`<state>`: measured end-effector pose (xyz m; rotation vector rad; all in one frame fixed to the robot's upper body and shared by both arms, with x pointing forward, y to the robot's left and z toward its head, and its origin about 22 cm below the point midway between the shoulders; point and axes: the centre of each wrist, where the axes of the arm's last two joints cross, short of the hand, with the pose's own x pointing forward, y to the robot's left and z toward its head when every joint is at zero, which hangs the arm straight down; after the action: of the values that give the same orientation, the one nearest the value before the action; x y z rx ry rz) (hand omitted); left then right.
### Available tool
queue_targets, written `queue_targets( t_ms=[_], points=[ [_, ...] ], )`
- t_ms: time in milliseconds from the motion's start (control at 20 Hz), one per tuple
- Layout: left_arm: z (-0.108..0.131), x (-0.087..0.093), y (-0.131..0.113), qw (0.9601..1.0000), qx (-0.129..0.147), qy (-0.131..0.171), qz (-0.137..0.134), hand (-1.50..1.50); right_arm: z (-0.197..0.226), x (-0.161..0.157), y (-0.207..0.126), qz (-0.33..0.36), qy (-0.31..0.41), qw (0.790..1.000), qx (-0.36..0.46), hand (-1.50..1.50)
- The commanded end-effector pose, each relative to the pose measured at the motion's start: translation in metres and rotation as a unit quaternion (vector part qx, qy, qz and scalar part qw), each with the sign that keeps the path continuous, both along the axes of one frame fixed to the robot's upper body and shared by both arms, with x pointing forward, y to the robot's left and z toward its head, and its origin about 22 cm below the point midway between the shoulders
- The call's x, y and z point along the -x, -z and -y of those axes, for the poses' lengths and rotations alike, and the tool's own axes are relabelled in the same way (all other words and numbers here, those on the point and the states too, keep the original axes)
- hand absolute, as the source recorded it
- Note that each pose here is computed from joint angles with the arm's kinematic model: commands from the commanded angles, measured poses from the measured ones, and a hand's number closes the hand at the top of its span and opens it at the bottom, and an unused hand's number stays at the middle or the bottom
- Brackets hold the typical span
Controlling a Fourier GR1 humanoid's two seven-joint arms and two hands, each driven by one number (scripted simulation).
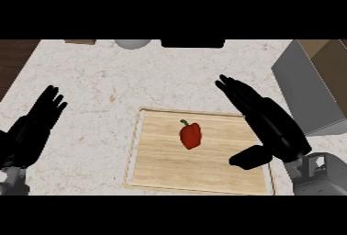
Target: Pick the bell pepper from the tray and place it in the cardboard box
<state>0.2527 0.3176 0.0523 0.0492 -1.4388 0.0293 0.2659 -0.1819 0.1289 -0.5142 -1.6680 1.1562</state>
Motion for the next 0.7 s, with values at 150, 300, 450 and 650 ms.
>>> queue_targets(
  t_ms=[150,300,450,650],
  points=[
    [0.003,0.002,0.004,1.0,-0.004,-0.005,0.007,0.0,-0.065,-0.004,-0.031,-0.089,0.034,0.982,0.162,-1.5],
    [-0.009,0.004,0.0,0.9999,0.004,0.01,0.006,0.0,-0.092,-0.001,-0.035,-0.122,0.04,0.976,0.173,-1.5],
    [0.004,0.002,-0.002,0.9999,0.009,-0.006,0.011,0.0,-0.106,-0.007,-0.038,-0.171,0.04,0.971,0.165,-1.5],
    [-0.007,-0.003,-0.011,1.0,0.002,0.001,0.001,0.0,-0.123,-0.024,-0.017,-0.191,0.053,0.962,0.188,-1.5]
  ],
)
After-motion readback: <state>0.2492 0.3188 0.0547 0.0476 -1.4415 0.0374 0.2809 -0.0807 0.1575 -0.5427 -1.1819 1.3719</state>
